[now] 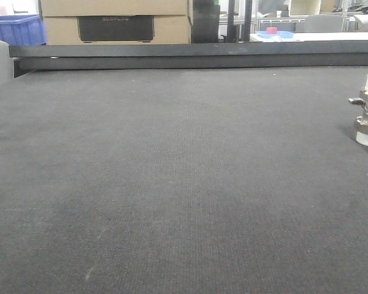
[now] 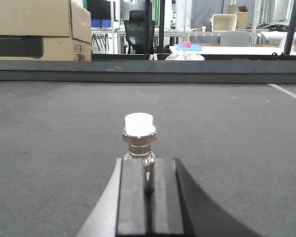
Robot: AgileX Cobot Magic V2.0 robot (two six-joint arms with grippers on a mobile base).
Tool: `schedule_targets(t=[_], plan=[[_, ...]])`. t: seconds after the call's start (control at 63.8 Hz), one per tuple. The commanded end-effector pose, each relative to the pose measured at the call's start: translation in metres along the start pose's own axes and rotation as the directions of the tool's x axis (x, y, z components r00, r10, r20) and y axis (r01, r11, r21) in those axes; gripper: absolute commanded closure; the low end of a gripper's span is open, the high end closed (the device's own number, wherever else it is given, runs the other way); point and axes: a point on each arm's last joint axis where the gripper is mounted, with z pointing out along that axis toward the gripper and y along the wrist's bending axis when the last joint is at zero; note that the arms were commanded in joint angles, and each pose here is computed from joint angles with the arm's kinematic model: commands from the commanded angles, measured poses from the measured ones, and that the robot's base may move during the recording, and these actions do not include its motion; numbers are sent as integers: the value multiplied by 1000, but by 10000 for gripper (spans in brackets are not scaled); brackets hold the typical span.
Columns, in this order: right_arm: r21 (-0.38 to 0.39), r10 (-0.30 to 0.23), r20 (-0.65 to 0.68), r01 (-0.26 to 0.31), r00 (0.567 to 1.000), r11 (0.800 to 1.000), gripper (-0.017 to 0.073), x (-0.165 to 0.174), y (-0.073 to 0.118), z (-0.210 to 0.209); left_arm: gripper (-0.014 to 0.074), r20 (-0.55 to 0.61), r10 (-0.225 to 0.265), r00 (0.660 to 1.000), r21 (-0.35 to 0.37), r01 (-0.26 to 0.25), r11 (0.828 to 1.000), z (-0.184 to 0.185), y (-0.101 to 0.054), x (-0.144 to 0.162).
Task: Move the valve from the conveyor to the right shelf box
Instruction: 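Move both grippers down over the white-capped silver valves on the conveyor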
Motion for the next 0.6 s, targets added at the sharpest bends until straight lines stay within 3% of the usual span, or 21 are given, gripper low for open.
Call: schedule_targets(t=[0.0, 0.345, 0.58], plan=[[0, -1, 23, 1, 1000, 1000, 722, -2, 0, 0, 704, 21, -8, 1000, -1, 8, 1000, 0, 0, -2], [0, -1, 23, 1, 1000, 1000, 722, -2, 0, 0, 704, 21, -8, 1000, -1, 8, 1000, 0, 0, -2], [3, -1, 53, 1, 999, 1000, 722, -5, 0, 0, 704, 103, -8, 995, 0, 8, 1000, -1, 0, -10]])
